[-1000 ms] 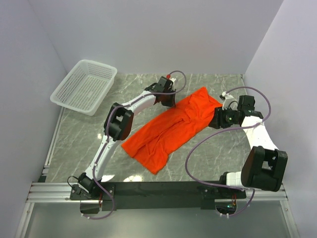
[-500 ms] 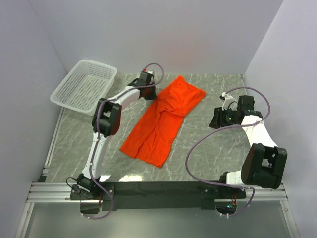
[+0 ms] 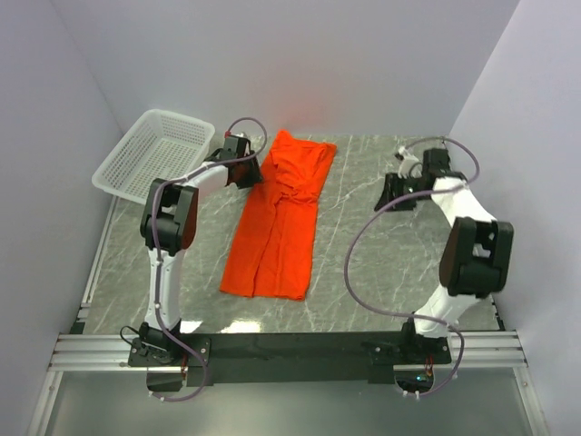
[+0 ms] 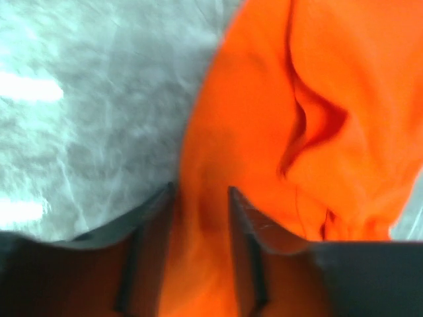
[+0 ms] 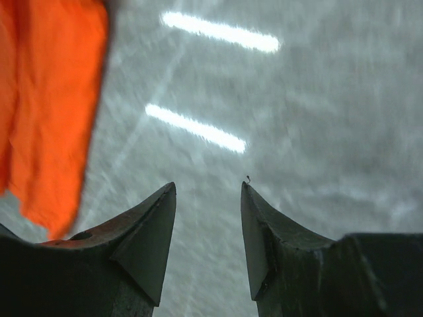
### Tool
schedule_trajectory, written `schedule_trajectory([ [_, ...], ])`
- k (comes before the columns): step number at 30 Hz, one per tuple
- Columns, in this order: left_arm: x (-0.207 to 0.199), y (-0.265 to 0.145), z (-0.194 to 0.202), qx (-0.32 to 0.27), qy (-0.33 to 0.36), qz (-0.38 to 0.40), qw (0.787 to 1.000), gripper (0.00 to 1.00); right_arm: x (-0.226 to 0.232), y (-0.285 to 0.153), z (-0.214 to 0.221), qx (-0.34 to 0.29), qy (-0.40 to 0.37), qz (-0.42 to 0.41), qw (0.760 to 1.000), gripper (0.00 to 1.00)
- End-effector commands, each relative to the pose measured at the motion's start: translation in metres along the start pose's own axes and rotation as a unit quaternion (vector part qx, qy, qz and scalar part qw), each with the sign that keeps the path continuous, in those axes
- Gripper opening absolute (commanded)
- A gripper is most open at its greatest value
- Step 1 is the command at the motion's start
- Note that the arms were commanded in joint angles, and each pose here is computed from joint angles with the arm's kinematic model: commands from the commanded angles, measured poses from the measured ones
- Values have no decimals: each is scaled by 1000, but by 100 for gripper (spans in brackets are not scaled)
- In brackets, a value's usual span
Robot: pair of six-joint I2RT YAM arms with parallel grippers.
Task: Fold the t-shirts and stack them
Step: Fold the tshirt
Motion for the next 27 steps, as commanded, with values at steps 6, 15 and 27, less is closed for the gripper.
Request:
schedule_trajectory([
  [6,-62,-94,-41,-69,30,113,991,66,67,75,-90,14,21,-69,997,53],
  [15,-32,-197,-6,-78,58,108,989,70,152,89,-24,86,-191,-192,959,54],
  [27,70,-218,110,17,-101,-1,995,68,221,48,91,69,-644,-329,687,57],
])
Point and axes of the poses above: each gripper's point midway between its finger pads, its own y axis out along the fingers, its own x axis along the line the jaws close on, z = x × y, the point moved 5 cm from there along -y, back along the fingers, and after that the axes turned 11 degrees about -y, right-handed, at the moved point
